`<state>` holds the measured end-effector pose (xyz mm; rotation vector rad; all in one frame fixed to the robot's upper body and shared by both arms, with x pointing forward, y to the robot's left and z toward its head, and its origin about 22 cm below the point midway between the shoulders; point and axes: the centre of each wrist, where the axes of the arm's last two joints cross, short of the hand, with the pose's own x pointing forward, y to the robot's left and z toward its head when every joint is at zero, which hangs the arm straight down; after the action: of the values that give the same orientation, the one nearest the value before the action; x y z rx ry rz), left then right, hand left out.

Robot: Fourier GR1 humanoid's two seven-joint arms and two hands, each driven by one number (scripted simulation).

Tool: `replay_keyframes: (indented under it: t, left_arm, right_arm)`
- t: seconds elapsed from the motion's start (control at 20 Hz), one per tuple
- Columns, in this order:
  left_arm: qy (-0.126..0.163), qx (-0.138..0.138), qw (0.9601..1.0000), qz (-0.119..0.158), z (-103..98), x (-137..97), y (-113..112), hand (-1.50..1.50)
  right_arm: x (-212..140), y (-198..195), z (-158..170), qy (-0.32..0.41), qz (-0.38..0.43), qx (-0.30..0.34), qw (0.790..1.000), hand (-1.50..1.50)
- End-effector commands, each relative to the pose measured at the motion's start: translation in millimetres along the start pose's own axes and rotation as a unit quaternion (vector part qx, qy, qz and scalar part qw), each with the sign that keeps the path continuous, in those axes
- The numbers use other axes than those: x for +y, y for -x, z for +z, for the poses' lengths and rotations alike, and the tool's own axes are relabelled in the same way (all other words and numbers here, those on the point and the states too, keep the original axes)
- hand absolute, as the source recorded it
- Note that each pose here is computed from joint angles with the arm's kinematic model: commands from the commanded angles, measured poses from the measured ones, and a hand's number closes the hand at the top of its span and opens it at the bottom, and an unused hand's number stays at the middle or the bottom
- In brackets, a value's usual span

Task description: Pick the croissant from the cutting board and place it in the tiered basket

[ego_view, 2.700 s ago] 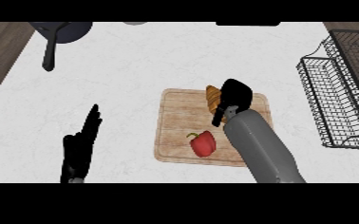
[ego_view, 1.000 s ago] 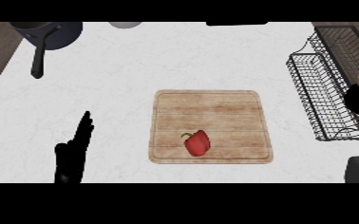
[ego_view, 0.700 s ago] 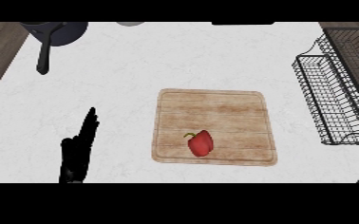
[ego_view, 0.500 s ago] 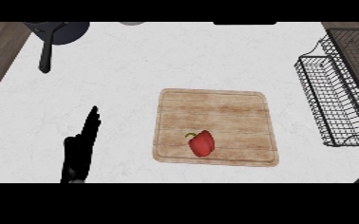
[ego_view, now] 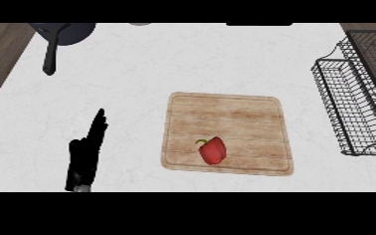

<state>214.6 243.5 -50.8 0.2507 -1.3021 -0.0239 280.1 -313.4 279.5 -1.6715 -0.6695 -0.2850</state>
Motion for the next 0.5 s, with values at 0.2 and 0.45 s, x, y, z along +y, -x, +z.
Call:
replay_keyframes:
  t: [0.2,0.45]
  left_arm:
    - [0.004,0.004,1.0,0.003,-12,9,11,0.0]
    - [0.005,-0.002,1.0,0.001,4,3,-1,0.0]
  right_arm:
    - [49,3,-18,-0.032,0.037,0.065,0.997,1.5]
    - [88,28,-56,-0.032,0.025,0.087,0.995,1.5]
